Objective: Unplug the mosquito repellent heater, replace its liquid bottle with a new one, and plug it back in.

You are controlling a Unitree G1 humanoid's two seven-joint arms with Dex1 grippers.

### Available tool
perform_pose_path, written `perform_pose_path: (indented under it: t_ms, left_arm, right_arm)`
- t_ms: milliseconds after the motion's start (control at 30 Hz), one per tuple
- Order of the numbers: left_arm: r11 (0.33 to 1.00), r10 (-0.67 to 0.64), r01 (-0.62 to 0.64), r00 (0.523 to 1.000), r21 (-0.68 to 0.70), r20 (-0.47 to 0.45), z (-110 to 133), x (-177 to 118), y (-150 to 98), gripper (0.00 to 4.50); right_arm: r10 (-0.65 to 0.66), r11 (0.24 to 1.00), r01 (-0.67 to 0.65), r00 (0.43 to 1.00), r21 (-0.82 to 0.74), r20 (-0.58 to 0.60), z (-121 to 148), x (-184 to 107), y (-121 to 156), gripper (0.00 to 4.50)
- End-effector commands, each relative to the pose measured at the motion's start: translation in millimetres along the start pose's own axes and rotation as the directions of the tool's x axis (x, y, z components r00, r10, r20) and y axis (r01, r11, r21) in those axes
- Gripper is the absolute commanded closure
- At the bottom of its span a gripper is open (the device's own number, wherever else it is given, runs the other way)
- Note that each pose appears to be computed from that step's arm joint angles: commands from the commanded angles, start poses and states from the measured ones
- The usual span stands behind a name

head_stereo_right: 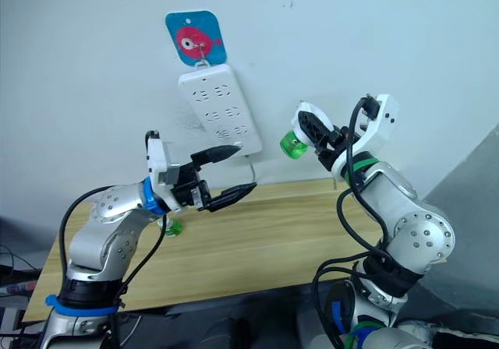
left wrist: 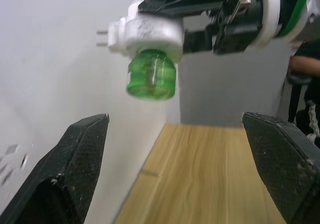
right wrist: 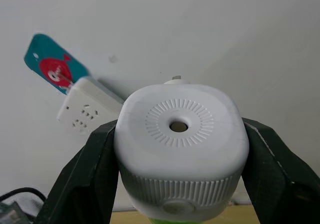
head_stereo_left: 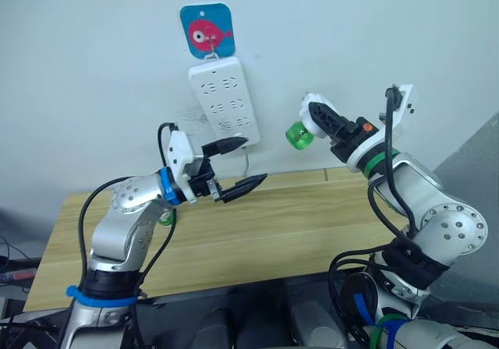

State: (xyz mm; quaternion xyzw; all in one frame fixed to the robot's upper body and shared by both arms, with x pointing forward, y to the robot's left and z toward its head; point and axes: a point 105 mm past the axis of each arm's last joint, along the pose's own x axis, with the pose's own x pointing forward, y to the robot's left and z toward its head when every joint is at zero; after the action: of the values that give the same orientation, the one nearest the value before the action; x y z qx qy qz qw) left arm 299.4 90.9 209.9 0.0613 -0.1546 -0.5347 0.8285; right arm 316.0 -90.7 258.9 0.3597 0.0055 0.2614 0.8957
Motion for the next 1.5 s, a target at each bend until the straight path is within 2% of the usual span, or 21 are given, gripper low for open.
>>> perform_pose_path:
  t_ms: [33, 233, 367, 667, 967, 1067, 1233, 1467, 1500]
  left_arm:
    - [1.000, -0.005, 0.004, 0.999, 0.029, 0.044, 6, 12, 2, 0.00]
    - [0.997, 0.028, -0.036, 0.991, 0.062, 0.129, 12, 26, 9, 0.00]
    - [0.993, 0.071, -0.087, 0.982, 0.085, 0.177, 20, 26, 15, 0.00]
    - [0.996, 0.038, -0.050, 0.986, 0.073, 0.161, 21, 17, 10, 0.00]
    - [0.998, 0.043, -0.049, 0.986, 0.027, 0.162, 20, 23, 10, 0.00]
    - [0.998, 0.057, -0.062, 0.982, 0.022, 0.182, 23, 25, 12, 0.64]
    - [0.997, 0.071, -0.077, 0.980, 0.023, 0.187, 25, 24, 15, 2.16]
    - [0.997, 0.065, -0.072, 0.982, 0.033, 0.175, 23, 24, 15, 2.21]
    - [0.997, 0.062, -0.069, 0.983, 0.039, 0.171, 23, 23, 14, 2.21]
  right_arm:
    - [0.173, 0.954, -0.176, 0.984, 0.244, 0.032, -11, 6, 46, 1.54]
    - [0.177, 0.932, -0.165, 0.984, 0.321, -0.008, -14, 1, 52, 1.54]
    - [0.160, 0.928, -0.145, 0.987, 0.342, -0.015, -14, -2, 51, 1.54]
    - [0.122, 0.937, -0.108, 0.992, 0.333, -0.023, -13, -4, 43, 1.54]
    - [0.127, 0.936, -0.109, 0.991, 0.335, -0.031, -15, -4, 45, 1.54]
    - [0.127, 0.938, -0.108, 0.991, 0.330, -0.036, -16, -4, 45, 1.54]
    - [0.121, 0.940, -0.102, 0.992, 0.325, -0.039, -17, -5, 45, 1.54]
    - [0.138, 0.943, -0.114, 0.989, 0.311, -0.056, -19, -7, 46, 1.54]
    - [0.138, 0.944, -0.115, 0.989, 0.309, -0.053, -18, -8, 45, 1.19]
